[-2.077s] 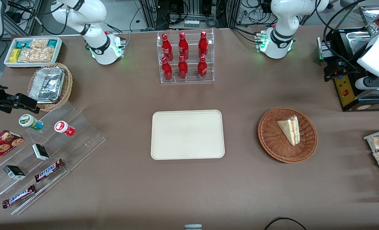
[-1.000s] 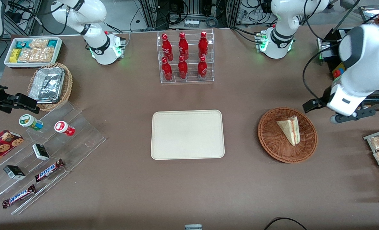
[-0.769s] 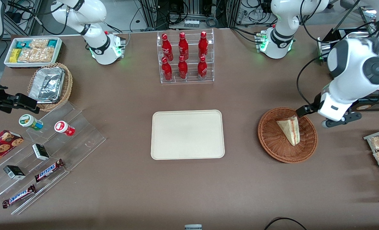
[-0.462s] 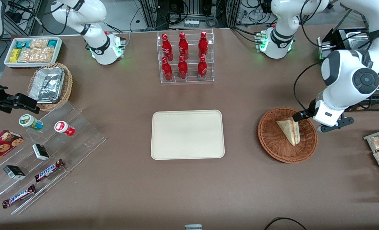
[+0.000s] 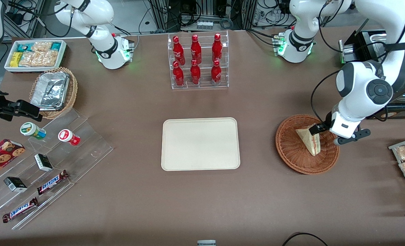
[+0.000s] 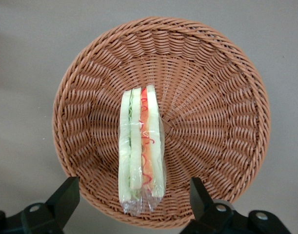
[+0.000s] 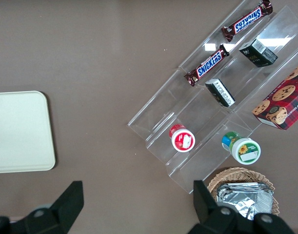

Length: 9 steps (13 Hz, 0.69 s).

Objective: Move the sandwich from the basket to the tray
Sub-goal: 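Lower the open left gripper over the wrapped sandwich in the basket, then close the left gripper on the sandwich and lift it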

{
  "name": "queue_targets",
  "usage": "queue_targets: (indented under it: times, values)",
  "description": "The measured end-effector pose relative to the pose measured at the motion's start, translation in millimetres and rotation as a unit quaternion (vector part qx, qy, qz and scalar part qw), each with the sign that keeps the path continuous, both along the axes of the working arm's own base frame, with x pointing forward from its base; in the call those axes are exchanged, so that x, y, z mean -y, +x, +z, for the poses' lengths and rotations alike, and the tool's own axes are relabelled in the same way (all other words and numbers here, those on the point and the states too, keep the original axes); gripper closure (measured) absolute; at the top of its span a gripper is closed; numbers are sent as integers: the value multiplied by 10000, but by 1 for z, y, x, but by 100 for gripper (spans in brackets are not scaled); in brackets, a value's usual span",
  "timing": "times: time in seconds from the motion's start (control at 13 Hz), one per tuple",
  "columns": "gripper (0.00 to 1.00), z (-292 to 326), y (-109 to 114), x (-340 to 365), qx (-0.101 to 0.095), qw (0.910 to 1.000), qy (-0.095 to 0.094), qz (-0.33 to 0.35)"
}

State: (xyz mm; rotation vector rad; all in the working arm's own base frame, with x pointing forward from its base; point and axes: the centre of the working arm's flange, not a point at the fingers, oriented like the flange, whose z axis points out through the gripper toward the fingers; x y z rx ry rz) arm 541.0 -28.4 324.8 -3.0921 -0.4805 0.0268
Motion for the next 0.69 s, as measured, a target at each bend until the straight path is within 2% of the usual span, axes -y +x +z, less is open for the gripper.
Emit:
queue_targets:
  times: [0.69]
  values:
    - [0,-59,-21,-1,192,9996,-51,206]
